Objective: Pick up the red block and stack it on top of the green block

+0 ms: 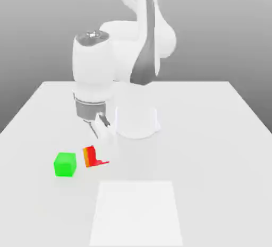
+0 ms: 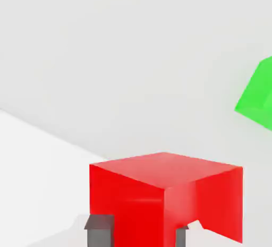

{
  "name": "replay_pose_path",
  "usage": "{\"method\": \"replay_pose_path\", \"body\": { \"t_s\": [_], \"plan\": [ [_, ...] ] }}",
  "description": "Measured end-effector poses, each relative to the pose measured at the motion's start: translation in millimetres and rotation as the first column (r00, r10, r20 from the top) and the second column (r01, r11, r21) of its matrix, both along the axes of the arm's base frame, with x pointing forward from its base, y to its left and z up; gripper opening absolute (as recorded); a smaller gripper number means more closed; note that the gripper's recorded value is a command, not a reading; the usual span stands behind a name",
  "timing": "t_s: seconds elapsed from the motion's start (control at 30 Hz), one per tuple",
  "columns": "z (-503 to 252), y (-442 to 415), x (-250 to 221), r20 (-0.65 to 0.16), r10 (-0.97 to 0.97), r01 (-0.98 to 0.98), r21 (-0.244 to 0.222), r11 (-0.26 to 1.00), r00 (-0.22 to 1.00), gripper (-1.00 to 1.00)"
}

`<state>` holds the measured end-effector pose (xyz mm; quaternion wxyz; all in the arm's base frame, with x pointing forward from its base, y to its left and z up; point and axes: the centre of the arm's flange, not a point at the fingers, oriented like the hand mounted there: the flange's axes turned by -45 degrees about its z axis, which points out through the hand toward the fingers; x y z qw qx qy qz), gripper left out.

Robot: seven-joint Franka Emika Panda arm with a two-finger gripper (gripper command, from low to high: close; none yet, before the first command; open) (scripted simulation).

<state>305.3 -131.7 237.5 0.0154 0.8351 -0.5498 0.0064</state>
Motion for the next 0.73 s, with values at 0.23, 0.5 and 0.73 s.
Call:
{"method": "replay_pose_path", "body": {
  "t_s": [0.23, 0.5, 0.73],
  "plan": [
    [7.7, -69.5, -57.0, 0.006, -0.062, 0.062, 0.028, 0.998, 0.998, -1.0],
    [-47.6, -76.8, -63.3, 0.009, -0.068, 0.067, 0.035, 0.997, 0.998, -1.0],
    [-57.3, -78.3, -66.3, 0.007, -0.076, 0.076, 0.033, 0.997, 0.997, 1.0]
  ]
}}
